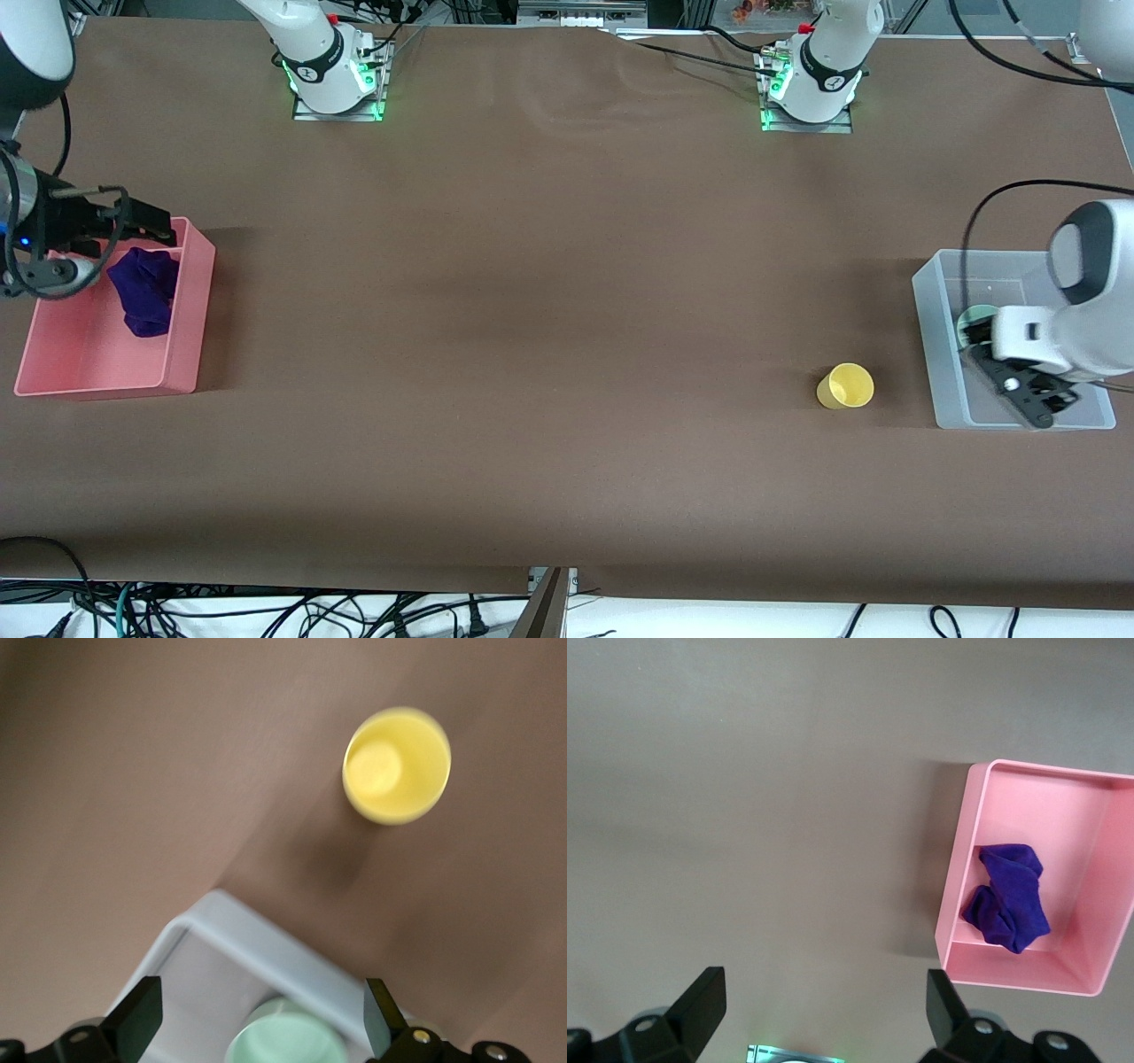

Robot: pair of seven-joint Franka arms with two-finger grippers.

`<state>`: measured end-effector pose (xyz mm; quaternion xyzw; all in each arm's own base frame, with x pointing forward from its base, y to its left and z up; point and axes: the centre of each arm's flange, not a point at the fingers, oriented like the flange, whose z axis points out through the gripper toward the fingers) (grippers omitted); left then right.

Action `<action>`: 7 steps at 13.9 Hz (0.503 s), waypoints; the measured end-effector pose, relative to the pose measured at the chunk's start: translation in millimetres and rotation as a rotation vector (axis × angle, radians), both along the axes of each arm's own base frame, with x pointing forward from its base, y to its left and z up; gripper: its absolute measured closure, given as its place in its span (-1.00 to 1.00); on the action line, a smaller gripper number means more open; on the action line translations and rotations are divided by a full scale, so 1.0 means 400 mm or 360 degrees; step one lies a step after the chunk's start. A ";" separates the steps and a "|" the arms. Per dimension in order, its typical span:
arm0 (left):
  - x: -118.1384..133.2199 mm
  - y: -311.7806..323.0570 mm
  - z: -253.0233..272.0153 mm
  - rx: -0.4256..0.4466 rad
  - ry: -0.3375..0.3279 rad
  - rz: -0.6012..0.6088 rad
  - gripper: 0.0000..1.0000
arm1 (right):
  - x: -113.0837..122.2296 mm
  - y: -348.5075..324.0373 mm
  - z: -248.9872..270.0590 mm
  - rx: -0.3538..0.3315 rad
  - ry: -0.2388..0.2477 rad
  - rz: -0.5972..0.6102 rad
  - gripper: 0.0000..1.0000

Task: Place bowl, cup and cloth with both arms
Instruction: 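Lower the left gripper onto the yellow cup and grasp it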

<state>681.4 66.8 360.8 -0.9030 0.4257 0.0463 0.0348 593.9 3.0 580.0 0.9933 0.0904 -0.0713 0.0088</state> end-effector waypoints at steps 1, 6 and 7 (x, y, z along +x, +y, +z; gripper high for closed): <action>0.005 -0.052 -0.038 -0.0022 0.0019 0.0118 -1.00 | -0.010 -0.008 0.025 -0.0005 -0.0029 -0.0008 -1.00; 0.011 -0.228 -0.142 -0.0023 0.0055 0.0459 -1.00 | -0.047 -0.050 0.109 -0.0014 -0.0130 -0.0057 -1.00; 0.015 -0.233 -0.153 -0.0031 0.0041 0.0470 -1.00 | -0.053 -0.049 0.120 -0.0014 -0.0141 -0.0058 -1.00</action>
